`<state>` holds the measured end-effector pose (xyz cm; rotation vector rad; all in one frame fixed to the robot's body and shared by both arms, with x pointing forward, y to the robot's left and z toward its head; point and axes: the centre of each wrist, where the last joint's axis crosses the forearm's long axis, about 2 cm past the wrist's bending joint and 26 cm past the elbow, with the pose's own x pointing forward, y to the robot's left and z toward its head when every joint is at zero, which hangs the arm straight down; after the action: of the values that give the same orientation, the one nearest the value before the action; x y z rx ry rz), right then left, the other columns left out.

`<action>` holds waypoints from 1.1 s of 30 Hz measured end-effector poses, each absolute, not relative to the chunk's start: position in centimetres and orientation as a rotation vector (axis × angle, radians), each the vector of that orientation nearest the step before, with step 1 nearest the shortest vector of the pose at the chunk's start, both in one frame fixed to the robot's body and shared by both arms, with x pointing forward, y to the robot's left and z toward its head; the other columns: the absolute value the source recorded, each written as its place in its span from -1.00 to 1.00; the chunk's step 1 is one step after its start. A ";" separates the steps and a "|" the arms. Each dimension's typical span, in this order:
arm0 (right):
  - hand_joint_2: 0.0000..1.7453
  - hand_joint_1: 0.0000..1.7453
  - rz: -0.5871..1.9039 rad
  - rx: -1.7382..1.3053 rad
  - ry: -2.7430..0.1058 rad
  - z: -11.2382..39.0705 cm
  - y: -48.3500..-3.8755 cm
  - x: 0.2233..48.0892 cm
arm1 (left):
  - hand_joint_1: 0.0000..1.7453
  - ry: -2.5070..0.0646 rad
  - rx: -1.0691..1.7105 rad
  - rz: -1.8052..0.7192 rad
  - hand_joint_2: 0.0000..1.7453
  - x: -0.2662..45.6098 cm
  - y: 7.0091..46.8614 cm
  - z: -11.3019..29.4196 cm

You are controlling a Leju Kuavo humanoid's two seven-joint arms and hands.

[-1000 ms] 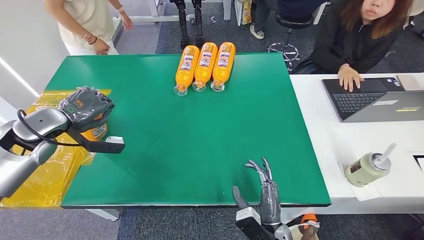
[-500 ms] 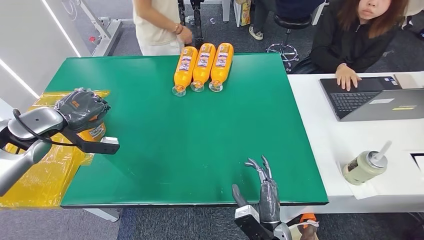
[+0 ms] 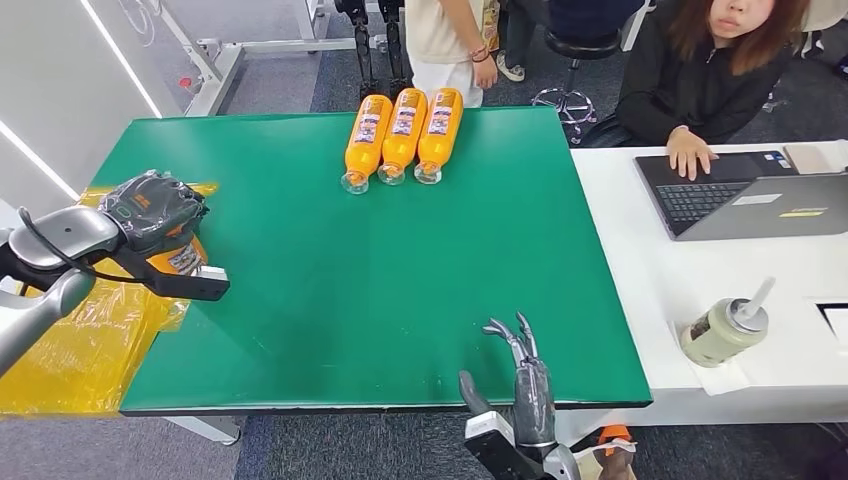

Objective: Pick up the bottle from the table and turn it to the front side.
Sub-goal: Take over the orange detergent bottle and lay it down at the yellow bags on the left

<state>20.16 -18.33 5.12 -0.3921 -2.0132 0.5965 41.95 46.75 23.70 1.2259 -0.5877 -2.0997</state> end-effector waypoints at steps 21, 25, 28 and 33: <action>1.00 -1.00 0.563 -0.413 -1.999 4.8 -18.3 20.0 | -1.00 -0.677 1.376 -2.023 1.00 42.2 47.8 22.7; 1.00 -1.00 0.546 -0.411 -1.997 4.8 -18.4 19.8 | -1.00 -1.014 1.277 -1.896 1.00 41.7 45.9 22.2; 1.00 -1.00 0.542 -0.410 -1.999 4.8 -18.5 19.6 | -1.00 -1.178 1.233 -1.813 1.00 41.2 44.7 22.6; 1.00 -1.00 0.522 -0.404 -2.011 4.7 -18.7 19.4 | -1.00 -1.549 1.152 -1.623 1.00 39.9 42.9 23.8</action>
<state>19.42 -18.69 4.73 -0.4038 -2.0109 0.5216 39.87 42.91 23.83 1.1516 -1.5492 -1.6226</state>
